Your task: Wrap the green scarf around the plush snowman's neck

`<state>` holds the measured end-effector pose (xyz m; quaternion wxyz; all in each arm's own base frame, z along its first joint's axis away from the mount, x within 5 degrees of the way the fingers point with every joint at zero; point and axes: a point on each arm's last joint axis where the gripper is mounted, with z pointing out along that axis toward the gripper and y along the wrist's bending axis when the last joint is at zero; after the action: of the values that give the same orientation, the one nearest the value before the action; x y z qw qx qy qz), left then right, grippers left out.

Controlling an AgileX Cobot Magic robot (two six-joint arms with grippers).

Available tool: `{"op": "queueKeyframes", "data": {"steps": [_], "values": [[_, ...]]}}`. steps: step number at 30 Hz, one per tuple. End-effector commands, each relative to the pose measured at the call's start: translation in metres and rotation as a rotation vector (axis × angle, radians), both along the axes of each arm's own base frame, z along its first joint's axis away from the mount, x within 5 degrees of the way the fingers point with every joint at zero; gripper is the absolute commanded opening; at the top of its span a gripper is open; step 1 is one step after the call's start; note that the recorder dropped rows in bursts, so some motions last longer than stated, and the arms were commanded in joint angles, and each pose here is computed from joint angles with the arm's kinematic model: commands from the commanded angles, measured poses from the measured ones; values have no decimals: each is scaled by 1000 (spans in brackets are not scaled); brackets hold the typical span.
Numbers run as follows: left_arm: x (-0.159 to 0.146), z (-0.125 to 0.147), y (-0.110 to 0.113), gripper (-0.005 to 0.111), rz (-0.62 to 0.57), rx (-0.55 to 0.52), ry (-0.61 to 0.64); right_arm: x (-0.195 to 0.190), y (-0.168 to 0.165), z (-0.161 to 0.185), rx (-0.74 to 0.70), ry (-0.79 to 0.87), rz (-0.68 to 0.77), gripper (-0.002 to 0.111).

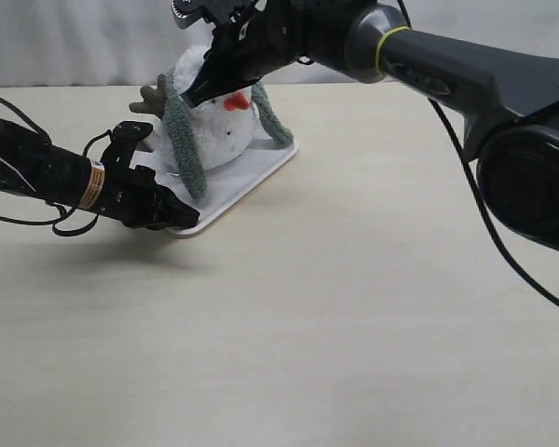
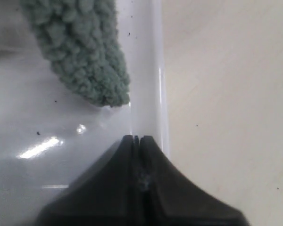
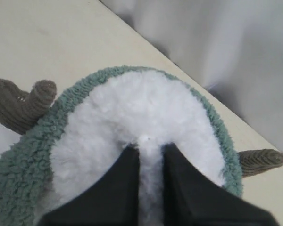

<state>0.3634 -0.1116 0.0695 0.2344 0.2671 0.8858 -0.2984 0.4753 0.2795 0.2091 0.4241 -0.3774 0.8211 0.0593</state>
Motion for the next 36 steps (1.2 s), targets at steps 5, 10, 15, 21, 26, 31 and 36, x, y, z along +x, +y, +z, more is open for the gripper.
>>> {"op": "queueKeyframes", "data": {"steps": [5,10,15,21,26,31,36], "values": [[-3,-11,2,0,-11,61,8,-13,-7,-11,-119,160,31,17],[-3,-11,2,0,-10,61,9,-21,-10,-4,-138,235,30,68],[-3,-3,0,0,-33,31,-3,-14,-9,1,-41,190,-72,61],[-4,28,-7,0,-185,-24,-157,-16,7,8,48,120,-37,44],[0,53,3,0,-152,12,-234,-20,22,6,70,70,-6,43],[6,86,28,0,-58,0,-315,-19,21,-10,43,123,-13,43],[13,107,44,8,-57,21,-498,-20,20,-12,24,135,-10,43]]}}
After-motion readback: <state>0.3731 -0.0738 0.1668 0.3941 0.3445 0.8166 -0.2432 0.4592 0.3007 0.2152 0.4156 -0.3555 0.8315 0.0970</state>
